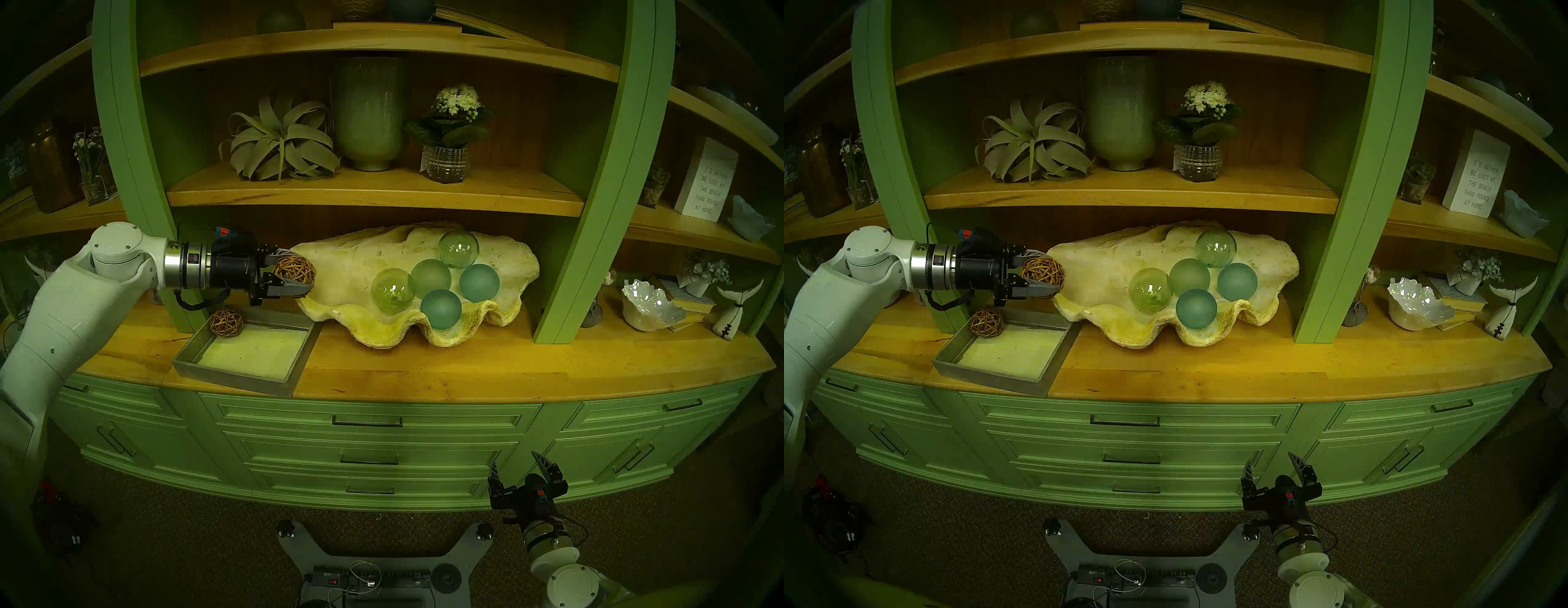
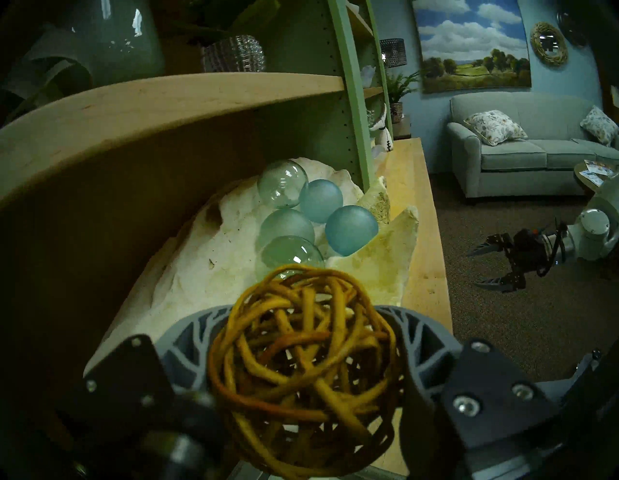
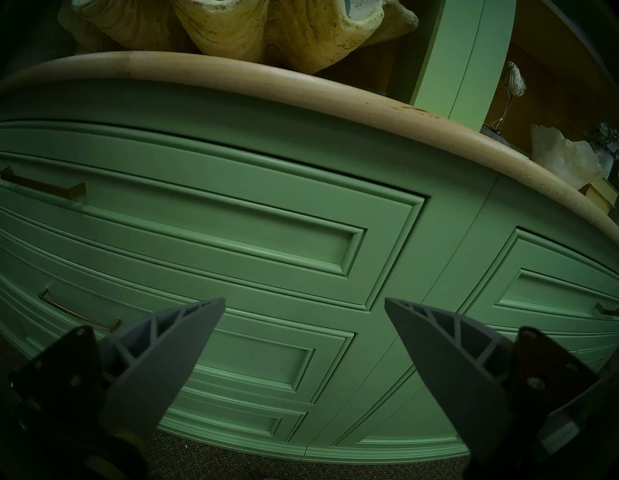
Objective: Put wooden balls into bowl
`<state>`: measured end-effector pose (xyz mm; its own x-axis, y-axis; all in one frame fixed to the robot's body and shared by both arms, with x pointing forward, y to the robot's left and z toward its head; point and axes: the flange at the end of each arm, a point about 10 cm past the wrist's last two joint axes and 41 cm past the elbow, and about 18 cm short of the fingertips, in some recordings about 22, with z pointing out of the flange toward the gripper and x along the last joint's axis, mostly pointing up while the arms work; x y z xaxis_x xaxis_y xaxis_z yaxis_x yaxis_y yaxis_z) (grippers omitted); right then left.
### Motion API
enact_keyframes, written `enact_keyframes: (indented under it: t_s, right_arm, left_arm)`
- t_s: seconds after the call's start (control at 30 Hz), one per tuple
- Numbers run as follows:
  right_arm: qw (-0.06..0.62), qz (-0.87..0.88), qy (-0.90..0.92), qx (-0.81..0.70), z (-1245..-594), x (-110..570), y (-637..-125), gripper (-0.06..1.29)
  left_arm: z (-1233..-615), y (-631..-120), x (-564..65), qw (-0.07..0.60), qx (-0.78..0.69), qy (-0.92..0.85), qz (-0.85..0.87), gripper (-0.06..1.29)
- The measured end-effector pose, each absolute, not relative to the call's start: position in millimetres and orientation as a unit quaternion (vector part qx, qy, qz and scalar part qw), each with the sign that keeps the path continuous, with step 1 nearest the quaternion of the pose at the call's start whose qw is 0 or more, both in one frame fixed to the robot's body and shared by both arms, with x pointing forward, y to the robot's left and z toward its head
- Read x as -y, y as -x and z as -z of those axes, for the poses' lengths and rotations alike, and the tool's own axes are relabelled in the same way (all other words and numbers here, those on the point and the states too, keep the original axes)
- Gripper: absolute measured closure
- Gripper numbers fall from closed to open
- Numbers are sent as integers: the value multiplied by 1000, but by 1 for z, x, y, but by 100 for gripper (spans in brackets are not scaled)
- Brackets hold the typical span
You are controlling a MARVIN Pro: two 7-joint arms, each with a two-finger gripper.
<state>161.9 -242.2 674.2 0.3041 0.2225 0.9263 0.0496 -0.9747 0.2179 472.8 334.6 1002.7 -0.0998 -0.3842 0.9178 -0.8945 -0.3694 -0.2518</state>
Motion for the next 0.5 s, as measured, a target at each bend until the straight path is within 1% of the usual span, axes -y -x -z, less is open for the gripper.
enact_keyframes:
  t_s: [0.3,0.5]
  right_arm:
    - [74,-584,-804,-84,-674,242,-162,-1]
    - [74,-584,-804,-84,-675,242,-162,-1]
  left_arm:
    - [-1000,-488,-324,191,447,-678,-551,53]
    - [-991,-492,-311,176,408,-705,-553,53]
